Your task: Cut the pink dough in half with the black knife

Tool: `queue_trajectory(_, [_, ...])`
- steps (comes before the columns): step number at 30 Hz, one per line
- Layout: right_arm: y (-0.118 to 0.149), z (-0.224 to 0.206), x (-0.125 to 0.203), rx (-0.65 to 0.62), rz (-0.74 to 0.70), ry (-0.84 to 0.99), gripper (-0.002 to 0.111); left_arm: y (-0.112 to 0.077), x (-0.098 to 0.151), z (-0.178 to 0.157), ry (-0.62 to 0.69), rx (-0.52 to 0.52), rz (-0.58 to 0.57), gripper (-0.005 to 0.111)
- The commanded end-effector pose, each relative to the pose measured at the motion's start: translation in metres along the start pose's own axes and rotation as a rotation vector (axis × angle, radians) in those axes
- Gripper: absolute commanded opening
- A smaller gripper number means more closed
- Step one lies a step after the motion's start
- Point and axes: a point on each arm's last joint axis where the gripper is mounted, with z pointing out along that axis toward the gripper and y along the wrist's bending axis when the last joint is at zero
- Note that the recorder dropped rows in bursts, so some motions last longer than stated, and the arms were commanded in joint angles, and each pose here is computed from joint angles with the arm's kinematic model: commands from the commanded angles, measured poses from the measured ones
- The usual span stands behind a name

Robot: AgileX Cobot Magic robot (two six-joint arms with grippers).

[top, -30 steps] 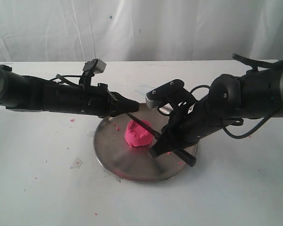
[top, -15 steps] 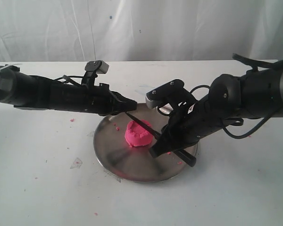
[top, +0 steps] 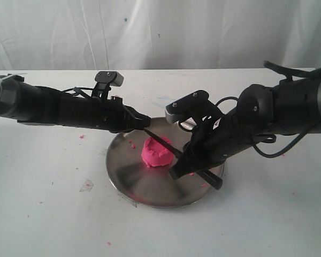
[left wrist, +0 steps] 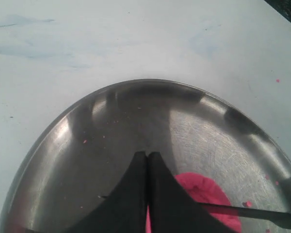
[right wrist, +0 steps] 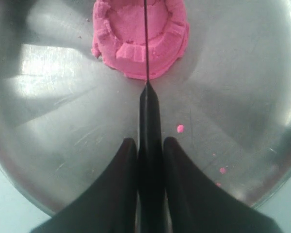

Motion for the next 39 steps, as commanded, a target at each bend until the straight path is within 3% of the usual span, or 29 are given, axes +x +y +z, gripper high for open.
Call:
queue_trajectory(1, [0.001,-0.001,-0.002,0.004,-0.023,-0.007,0.0,-0.001,-0.003,0.0,-0.017,0.008,-0.005,0.0])
queue_trajectory(8, [0.001,-0.001,-0.002,0.004,-0.023,-0.007,0.0,0.009,0.02,0.014,0.039,0.01,-0.039,0.0])
queue_trajectory(39, [0.0,0.009,0.003,-0.002,-0.016,0.022,0.0,0.008,0.017,0.014,0.038,0.027,0.002,0.0])
